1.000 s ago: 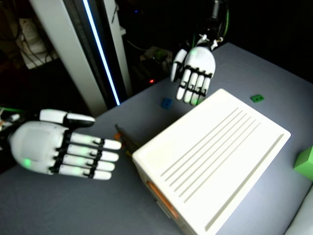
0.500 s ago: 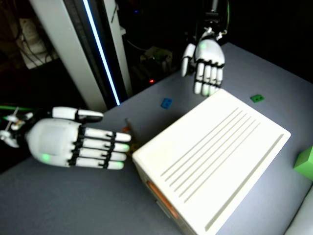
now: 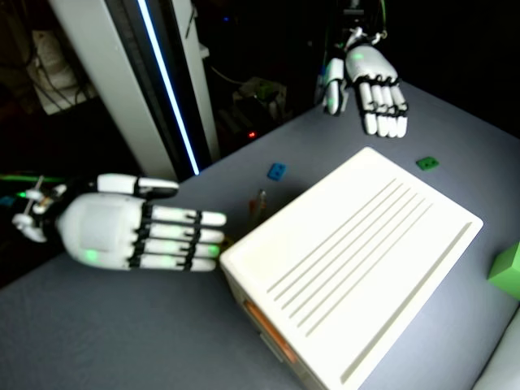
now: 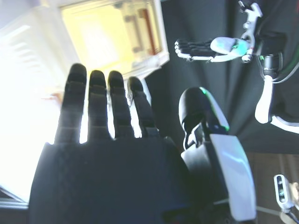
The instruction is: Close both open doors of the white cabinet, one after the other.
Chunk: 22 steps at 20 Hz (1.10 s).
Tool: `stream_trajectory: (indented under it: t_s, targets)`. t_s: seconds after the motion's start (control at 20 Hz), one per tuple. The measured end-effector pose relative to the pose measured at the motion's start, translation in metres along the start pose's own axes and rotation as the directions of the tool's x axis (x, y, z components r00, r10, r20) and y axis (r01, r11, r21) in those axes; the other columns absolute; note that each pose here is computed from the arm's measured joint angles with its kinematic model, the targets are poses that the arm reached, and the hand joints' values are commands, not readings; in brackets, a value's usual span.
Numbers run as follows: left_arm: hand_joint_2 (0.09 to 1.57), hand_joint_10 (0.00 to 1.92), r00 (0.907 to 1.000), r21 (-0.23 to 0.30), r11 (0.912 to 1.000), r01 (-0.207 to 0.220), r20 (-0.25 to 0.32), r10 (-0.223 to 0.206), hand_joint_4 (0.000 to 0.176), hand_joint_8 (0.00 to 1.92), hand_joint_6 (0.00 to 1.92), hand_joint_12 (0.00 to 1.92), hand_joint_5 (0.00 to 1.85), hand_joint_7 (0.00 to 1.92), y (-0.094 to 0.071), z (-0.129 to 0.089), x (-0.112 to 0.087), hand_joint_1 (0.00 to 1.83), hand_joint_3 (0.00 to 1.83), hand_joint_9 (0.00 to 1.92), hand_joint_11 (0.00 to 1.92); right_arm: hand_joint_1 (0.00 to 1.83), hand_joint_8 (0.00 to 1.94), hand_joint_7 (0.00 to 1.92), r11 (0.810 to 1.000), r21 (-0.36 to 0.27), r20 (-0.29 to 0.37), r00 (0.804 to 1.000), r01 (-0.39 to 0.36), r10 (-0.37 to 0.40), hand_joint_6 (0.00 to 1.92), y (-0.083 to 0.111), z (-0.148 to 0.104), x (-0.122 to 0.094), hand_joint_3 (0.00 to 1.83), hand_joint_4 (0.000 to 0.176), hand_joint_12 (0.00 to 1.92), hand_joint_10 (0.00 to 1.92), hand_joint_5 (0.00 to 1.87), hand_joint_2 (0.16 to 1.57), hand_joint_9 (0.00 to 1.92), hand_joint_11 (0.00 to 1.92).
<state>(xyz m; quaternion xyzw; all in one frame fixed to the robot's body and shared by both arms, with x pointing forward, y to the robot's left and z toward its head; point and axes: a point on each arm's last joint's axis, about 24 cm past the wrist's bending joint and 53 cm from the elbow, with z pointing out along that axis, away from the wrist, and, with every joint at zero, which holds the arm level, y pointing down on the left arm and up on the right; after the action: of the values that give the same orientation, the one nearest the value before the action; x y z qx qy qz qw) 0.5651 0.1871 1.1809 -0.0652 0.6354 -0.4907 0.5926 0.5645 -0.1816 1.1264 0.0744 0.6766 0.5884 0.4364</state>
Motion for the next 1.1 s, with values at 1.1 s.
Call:
stream_trajectory:
  t_s: [1.1]
  targets:
    - [1.57, 0.0, 1.0, 0.006, 1.0, -0.002, -0.004, 0.002, 0.0, 0.0, 0.0, 0.49, 0.15, 0.15, -0.001, -0.001, 0.001, 0.0, 0.09, 0.16, 0.0, 0.0, 0.01, 0.04, 0.994, -0.107, -0.043, 0.998, 0.03, -0.034, 0.0, 0.018, 0.045, 0.009, 0.01, 0.001, 0.01, 0.01, 0.03, 1.56, 0.03, 0.08]
